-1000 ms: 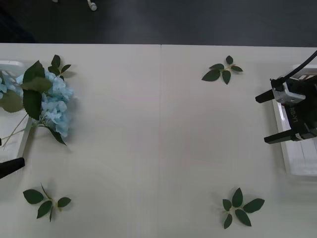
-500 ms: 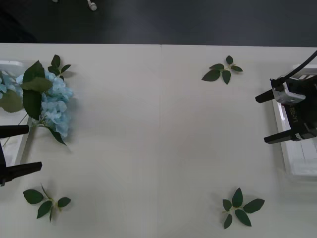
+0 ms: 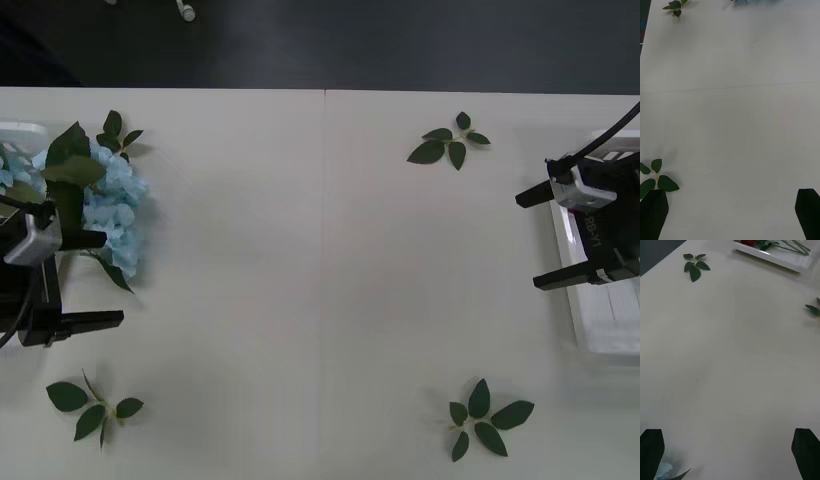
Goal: Put the red flowers into the right box and the blue flowers into the left box
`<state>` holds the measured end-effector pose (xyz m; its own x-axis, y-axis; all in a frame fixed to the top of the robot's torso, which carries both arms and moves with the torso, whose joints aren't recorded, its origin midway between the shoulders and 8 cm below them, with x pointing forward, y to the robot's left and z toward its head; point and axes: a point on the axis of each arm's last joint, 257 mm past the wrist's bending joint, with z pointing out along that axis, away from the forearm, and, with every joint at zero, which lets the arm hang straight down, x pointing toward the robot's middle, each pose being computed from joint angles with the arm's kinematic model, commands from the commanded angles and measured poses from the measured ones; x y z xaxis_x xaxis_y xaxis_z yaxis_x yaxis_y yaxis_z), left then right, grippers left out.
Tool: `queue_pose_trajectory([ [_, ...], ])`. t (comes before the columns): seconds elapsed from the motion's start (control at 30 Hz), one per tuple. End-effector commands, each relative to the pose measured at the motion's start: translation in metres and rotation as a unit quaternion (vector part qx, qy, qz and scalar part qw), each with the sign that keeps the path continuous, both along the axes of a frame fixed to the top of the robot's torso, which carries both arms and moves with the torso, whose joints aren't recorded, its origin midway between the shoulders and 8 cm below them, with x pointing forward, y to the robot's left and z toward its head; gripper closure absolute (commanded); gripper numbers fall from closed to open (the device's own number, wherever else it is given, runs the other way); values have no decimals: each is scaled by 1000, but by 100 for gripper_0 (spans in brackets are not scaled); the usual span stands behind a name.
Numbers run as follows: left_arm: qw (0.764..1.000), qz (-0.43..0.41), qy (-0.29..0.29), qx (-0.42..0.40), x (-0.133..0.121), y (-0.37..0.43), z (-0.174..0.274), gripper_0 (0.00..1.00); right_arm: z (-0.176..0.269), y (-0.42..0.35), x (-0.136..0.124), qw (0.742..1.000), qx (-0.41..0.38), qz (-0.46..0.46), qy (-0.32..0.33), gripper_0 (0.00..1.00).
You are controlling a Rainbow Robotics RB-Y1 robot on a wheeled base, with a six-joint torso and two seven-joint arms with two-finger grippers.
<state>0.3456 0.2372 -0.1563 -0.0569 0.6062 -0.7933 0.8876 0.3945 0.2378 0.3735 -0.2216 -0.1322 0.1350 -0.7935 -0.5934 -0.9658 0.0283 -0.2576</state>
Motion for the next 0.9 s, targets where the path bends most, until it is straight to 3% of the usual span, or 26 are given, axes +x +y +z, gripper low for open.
queue_pose_trajectory([
  [0.03,999,-26,-40,19,5,-10,8,0,9,3,3,1000,-2,-2,-13,0],
  [0.9,999,-36,-41,3,6,-25,8,0,9,3,3,1000,-2,-2,-13,0],
])
